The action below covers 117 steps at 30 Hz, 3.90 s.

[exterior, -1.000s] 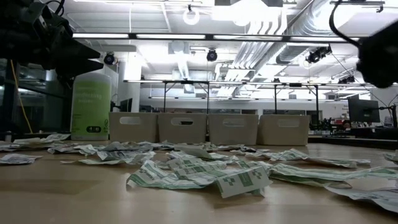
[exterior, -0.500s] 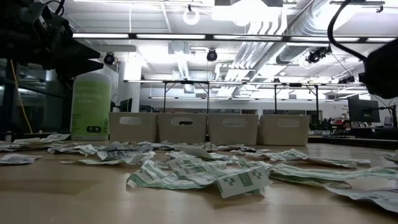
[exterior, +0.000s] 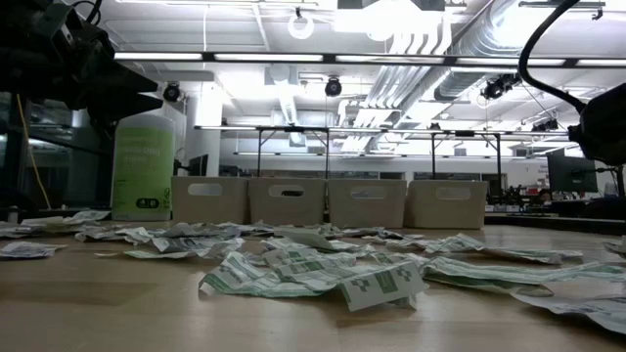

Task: Pick & Place First Aid Supplies
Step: Put the bandage into the right gray bin

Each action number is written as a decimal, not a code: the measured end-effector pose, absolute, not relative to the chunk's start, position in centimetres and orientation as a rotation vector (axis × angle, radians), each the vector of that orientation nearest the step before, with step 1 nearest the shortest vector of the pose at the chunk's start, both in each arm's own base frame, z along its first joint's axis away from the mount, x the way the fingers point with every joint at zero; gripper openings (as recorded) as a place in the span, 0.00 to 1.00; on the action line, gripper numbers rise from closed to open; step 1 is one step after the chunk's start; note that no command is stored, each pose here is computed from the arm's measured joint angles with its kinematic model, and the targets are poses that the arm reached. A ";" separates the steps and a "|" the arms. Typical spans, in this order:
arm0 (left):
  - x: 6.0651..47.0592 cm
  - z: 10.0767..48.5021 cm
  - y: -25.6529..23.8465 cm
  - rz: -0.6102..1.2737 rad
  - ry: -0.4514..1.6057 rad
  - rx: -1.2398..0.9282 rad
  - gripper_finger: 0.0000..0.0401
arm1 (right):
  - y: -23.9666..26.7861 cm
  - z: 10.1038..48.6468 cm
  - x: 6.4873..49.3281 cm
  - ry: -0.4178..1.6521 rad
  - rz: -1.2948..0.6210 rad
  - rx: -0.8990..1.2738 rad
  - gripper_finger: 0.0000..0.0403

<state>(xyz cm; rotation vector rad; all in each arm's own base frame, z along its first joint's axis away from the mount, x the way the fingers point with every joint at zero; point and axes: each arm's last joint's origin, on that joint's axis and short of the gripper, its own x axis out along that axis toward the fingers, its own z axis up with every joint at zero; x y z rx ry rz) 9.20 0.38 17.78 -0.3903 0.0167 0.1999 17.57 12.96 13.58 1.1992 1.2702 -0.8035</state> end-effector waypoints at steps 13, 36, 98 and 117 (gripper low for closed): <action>9.2 17.8 0.4 0.200 0.017 -0.390 0.37 | 13.0 13.7 18.0 1.205 -0.768 1.198 0.33; 9.2 17.8 0.4 0.200 0.016 -0.390 0.37 | 13.0 13.6 17.9 1.250 -0.718 1.134 0.00; 9.2 17.8 0.4 0.200 0.017 -0.390 0.37 | -4.0 21.6 18.6 0.365 -1.257 0.275 0.00; 9.2 17.8 0.4 0.200 0.017 -0.390 0.37 | -10.2 17.0 16.4 0.314 -1.248 0.409 0.00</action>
